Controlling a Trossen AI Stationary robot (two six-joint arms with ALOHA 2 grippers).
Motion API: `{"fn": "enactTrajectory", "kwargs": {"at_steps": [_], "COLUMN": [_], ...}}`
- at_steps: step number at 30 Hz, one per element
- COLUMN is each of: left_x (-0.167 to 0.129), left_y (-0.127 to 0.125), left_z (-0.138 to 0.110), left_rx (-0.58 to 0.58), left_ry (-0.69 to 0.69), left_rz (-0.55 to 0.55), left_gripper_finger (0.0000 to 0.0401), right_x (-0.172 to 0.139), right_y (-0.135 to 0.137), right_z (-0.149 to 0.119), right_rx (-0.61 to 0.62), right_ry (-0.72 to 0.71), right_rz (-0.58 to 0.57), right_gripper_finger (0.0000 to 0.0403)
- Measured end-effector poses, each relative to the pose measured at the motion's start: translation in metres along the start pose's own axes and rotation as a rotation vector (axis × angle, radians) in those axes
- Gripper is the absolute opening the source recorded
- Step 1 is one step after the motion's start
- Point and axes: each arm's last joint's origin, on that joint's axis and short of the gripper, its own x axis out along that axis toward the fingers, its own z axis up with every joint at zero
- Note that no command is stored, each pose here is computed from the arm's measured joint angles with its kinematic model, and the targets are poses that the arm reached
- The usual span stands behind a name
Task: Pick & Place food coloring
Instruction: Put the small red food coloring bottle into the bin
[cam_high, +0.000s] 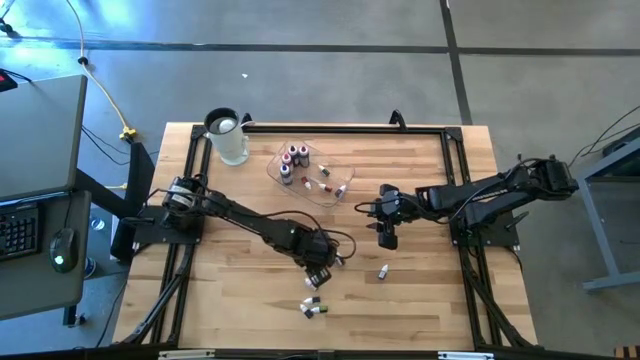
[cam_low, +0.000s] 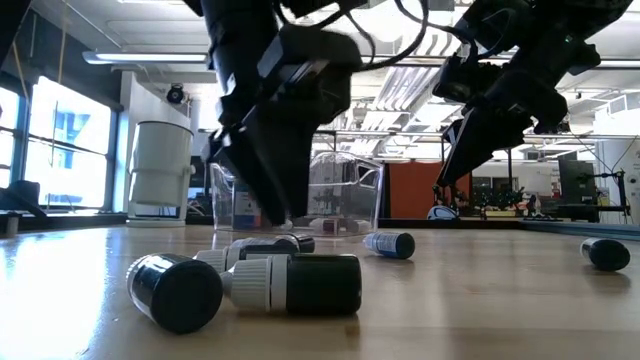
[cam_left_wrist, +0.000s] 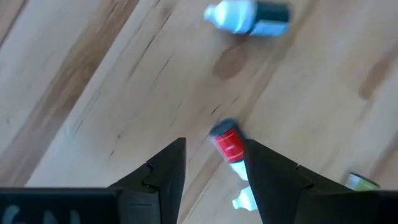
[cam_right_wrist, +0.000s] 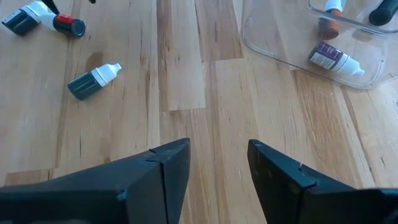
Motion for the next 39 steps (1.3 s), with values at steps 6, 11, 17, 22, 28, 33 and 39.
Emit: {"fn": "enactTrajectory", "kwargs": {"at_steps": [6,11,17,22,28,33,39], "left_x": [0.004,0.004,0.017,0.027,0.032,0.033,0.034], "left_y": [-0.004,-0.012,-0.012,-0.014,-0.012,-0.011,-0.011], "left_z": [-0.012,-0.015,-0.018,-0.017,-0.019,-0.019,-0.019], "left_rx": [-0.006,0.010,0.000,-0.005,0.058,0.116,0.187], "left_ry": [0.004,-0.043,-0.023,-0.026,-0.010,-0.015,-0.016], "left_rz": [0.005,-0.016,-0.003,-0.013,0.013,0.021,0.024], "left_gripper_finger": [0.0161,0.0161,0.0161,0.0161,0.0161,0.0151,0.0106], "right_x": [0.000,0.000,0.000,0.000,0.000,0.000,0.000], "right_y": [0.000,0.000,0.000,0.001,0.001,0.001,0.001], "right_z": [0.002,0.004,0.005,0.005,0.007,0.007,0.007], "right_rx": [0.001,0.003,0.003,0.003,0.004,0.004,0.004], "right_ry": [-0.019,-0.045,-0.048,-0.054,-0.071,-0.073,-0.075], "right_rz": [0.001,0.002,0.002,0.003,0.005,0.006,0.006], "right_gripper_finger": [0.0156,0.0157,0.0154,0.0158,0.0155,0.0155,0.0158]}}
